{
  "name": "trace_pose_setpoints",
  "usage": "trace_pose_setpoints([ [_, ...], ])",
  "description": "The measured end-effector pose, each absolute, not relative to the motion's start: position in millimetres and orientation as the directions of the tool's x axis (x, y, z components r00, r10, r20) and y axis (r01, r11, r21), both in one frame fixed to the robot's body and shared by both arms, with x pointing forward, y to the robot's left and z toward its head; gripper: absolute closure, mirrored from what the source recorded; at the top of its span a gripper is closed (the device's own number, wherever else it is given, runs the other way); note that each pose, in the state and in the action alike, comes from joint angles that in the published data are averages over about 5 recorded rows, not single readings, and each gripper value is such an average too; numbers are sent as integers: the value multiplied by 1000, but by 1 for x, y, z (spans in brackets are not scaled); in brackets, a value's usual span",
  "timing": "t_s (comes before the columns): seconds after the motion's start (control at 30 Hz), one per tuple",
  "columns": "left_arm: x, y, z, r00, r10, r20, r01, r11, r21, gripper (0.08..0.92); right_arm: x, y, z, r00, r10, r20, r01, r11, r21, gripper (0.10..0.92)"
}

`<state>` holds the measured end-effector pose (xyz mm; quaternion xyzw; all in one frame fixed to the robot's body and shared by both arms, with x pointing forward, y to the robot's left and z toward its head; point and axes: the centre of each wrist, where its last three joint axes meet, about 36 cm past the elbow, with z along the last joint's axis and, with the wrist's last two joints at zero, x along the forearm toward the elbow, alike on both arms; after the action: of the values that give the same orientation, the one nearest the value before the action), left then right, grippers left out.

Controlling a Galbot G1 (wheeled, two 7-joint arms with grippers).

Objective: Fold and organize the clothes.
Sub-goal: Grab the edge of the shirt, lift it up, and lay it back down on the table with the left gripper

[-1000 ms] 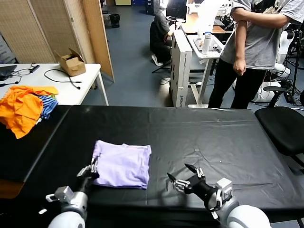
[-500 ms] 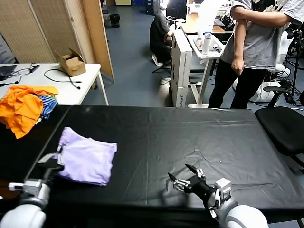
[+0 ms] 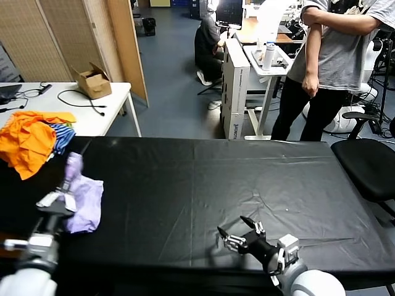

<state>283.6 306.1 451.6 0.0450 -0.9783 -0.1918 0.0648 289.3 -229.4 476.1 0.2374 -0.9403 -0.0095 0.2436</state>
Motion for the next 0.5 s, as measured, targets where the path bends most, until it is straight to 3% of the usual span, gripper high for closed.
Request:
trace_pose_setpoints([
  [0.27, 288, 207, 420, -976, 56, 210, 75, 994, 84, 833, 286, -230, 475, -771, -441, 459, -432, 892, 133, 115],
  [0.5, 294, 165, 406, -962, 131, 241, 125, 991, -39, 831, 290, -228, 475, -759, -462, 459, -434, 884, 172, 115],
])
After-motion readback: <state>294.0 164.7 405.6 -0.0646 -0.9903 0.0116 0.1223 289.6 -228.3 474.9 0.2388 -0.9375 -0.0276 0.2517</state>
